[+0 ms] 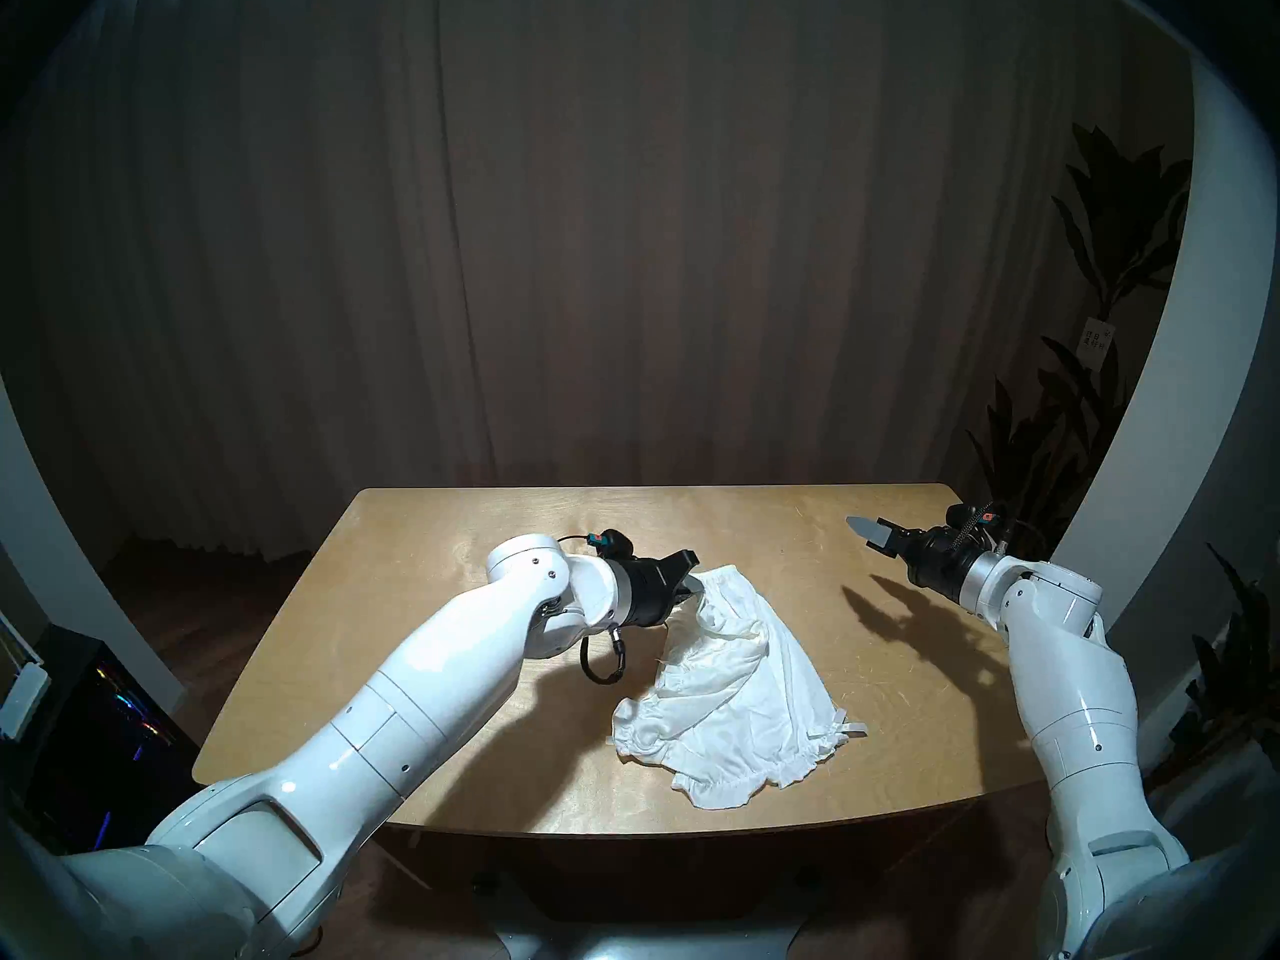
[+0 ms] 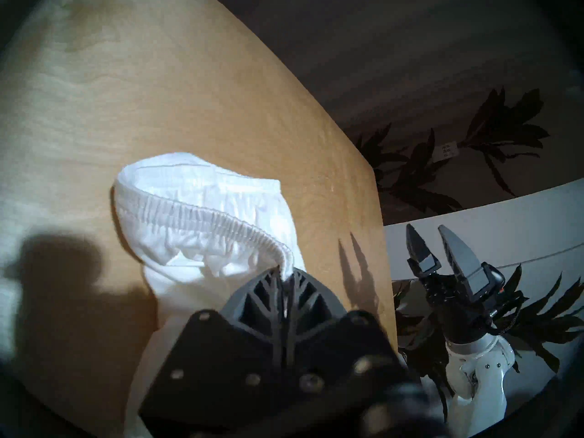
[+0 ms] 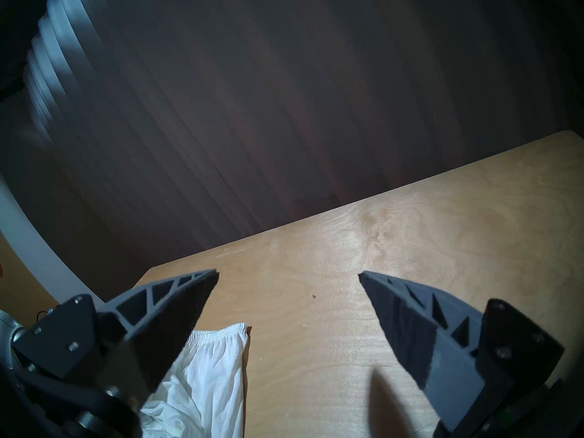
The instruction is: Fold the pants in half lengthwise, then in half again, and set them down flat
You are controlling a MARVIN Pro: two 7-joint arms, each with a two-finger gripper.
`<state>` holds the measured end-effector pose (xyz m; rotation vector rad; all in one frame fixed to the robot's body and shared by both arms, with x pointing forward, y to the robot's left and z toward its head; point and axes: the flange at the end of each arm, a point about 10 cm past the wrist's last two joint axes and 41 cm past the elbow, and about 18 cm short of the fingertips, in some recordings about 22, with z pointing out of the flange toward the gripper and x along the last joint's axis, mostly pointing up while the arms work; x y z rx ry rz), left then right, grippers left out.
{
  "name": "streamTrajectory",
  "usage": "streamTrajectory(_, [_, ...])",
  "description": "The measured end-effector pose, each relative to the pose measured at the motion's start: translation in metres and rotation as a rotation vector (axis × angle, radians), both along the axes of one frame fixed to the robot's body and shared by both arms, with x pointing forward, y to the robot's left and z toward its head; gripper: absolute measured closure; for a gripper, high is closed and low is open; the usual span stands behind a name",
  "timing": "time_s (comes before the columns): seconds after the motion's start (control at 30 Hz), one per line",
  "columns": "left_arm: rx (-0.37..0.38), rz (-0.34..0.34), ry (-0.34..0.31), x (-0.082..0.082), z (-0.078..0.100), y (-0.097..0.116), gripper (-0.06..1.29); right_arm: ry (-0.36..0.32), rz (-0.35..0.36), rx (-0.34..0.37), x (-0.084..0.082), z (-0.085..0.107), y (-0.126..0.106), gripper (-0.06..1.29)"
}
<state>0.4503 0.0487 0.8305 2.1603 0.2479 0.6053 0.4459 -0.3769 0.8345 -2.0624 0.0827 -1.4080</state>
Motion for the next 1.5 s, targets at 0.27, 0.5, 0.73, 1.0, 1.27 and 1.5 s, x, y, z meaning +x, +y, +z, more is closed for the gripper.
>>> streamTrajectory(0.27, [0.03,0.007,0.01,0.017,-0.004,-0.027,1.26,0.009,-0.017,0.006,-0.009,-0.006,-0.007,0.03])
streamTrajectory(0.5, [0.054,0.043,0.029,0.036,-0.01,-0.042,1.26,0.019,-0.035,0.007,-0.016,-0.01,-0.014,0.03])
streamTrajectory(0.73, [0.06,0.083,0.047,0.053,-0.012,-0.055,1.26,0.024,-0.051,0.006,-0.02,-0.012,-0.021,0.03])
streamTrajectory(1.0, [0.084,0.112,0.072,0.066,-0.017,-0.074,1.26,0.026,-0.068,0.004,-0.024,-0.013,-0.028,0.02])
streamTrajectory(1.27, [0.121,0.138,0.103,0.074,-0.025,-0.094,1.26,0.024,-0.086,0.003,-0.026,-0.013,-0.035,0.02])
streamTrajectory(1.5, [0.14,0.172,0.121,0.083,-0.026,-0.104,0.9,0.024,-0.095,0.003,-0.028,-0.013,-0.038,0.03])
